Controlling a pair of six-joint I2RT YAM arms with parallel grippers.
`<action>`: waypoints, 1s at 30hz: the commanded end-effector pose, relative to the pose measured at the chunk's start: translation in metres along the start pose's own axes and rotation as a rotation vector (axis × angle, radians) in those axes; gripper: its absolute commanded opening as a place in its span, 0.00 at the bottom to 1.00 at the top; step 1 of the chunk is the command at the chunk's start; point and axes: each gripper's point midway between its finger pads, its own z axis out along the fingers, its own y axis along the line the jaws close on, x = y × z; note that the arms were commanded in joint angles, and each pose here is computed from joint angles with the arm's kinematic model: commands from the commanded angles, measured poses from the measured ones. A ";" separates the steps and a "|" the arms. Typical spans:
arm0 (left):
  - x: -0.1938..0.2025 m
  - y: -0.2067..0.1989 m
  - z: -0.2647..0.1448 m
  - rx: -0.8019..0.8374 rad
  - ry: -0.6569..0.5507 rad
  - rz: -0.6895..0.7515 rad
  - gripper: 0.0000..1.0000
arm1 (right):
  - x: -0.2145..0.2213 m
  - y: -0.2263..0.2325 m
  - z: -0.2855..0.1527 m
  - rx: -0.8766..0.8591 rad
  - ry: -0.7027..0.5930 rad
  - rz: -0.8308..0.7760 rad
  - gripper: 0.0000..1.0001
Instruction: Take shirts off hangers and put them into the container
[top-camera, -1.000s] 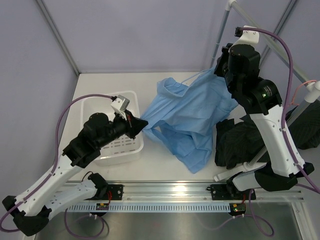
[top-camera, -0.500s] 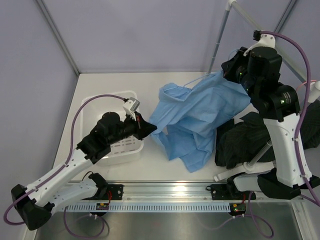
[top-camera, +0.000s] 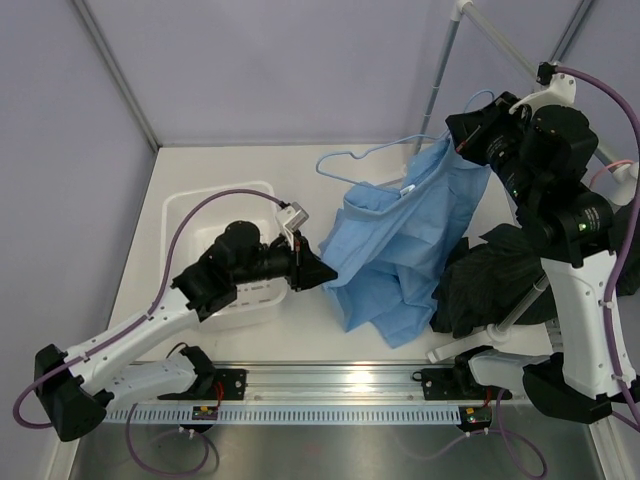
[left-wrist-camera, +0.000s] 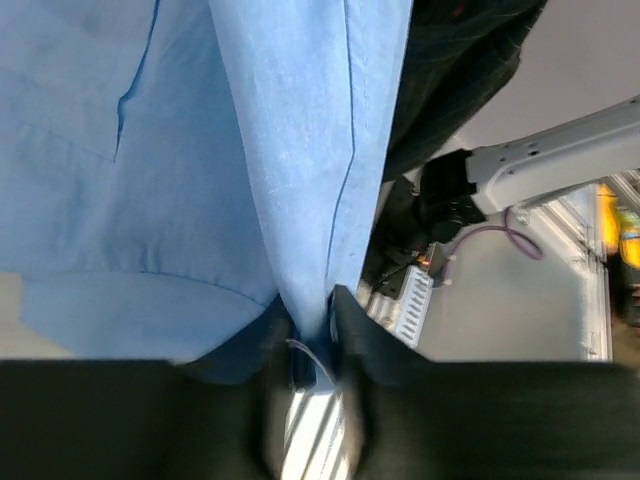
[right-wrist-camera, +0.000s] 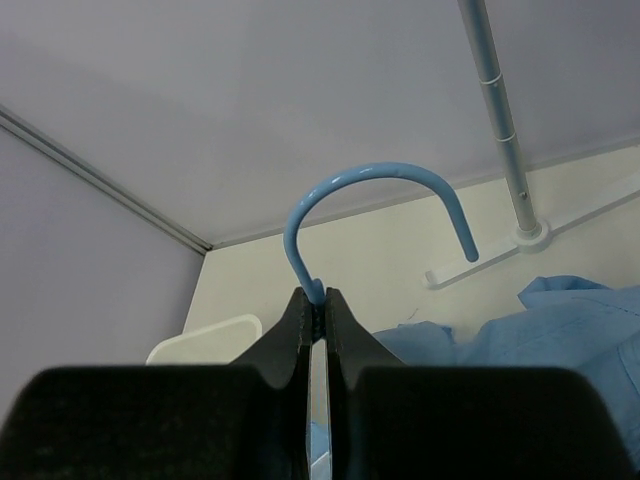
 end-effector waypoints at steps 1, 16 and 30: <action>-0.037 0.001 -0.015 -0.139 -0.074 0.074 0.33 | -0.013 0.010 0.007 -0.062 -0.053 -0.061 0.00; -0.124 -0.034 -0.089 -0.283 -0.195 0.439 0.80 | 0.046 0.004 0.010 -0.157 0.168 -0.281 0.00; -0.140 -0.055 -0.052 -0.124 -0.182 0.440 0.80 | 0.080 0.031 0.012 -0.202 0.232 -0.364 0.00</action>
